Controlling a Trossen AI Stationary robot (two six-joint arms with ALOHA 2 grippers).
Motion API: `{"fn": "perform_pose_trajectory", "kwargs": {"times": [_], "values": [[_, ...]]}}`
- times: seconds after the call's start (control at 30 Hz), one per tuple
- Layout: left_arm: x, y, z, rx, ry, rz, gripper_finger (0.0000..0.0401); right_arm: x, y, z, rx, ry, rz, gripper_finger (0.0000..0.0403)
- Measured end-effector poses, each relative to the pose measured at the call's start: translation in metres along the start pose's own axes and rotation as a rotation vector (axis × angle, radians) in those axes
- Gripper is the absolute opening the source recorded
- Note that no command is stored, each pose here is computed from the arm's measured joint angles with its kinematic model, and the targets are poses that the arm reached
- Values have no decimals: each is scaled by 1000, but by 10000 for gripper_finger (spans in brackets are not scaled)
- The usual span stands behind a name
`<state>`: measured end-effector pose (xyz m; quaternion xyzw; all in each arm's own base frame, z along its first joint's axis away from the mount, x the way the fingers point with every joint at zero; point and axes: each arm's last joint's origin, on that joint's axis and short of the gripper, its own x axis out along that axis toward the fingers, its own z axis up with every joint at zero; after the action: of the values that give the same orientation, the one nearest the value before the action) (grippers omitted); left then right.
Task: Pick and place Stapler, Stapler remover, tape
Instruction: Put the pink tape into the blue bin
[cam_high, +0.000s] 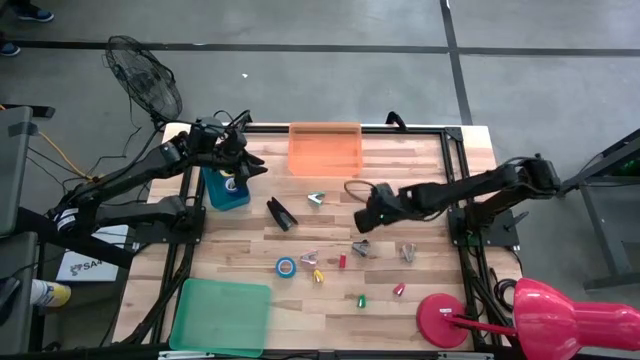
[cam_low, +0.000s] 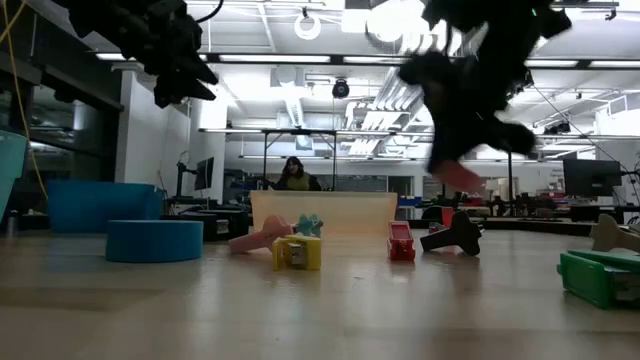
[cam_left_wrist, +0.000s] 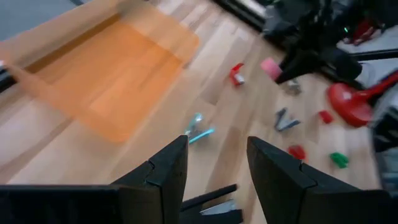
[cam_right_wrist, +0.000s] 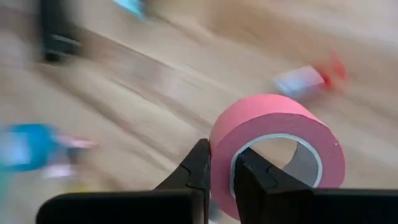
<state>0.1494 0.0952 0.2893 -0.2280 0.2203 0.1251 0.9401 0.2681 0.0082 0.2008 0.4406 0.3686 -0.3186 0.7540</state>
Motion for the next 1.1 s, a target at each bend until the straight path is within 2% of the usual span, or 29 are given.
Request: {"fn": "perform_pose_trajectory", "kwargs": {"times": [0.13,0.27,0.37,0.53,0.73,1.0,1.1], "values": [[0,-4,7,1,-58,-96,163,-20,27,25,-158,-149,229,31],[0,-12,16,8,-137,-173,163,-40,52,46,-375,-303,462,31],[1,-22,22,42,-201,-223,163,-53,64,57,-475,-388,574,31],[4,-41,29,99,-303,-258,163,-68,73,76,-536,-503,683,31],[15,-61,33,131,-401,-263,163,-80,79,87,-597,-550,871,31],[39,-85,39,142,-549,-294,163,-94,85,90,-683,-592,1078,31],[46,-91,40,140,-591,-298,163,-96,85,89,-696,-585,1101,31]]}}
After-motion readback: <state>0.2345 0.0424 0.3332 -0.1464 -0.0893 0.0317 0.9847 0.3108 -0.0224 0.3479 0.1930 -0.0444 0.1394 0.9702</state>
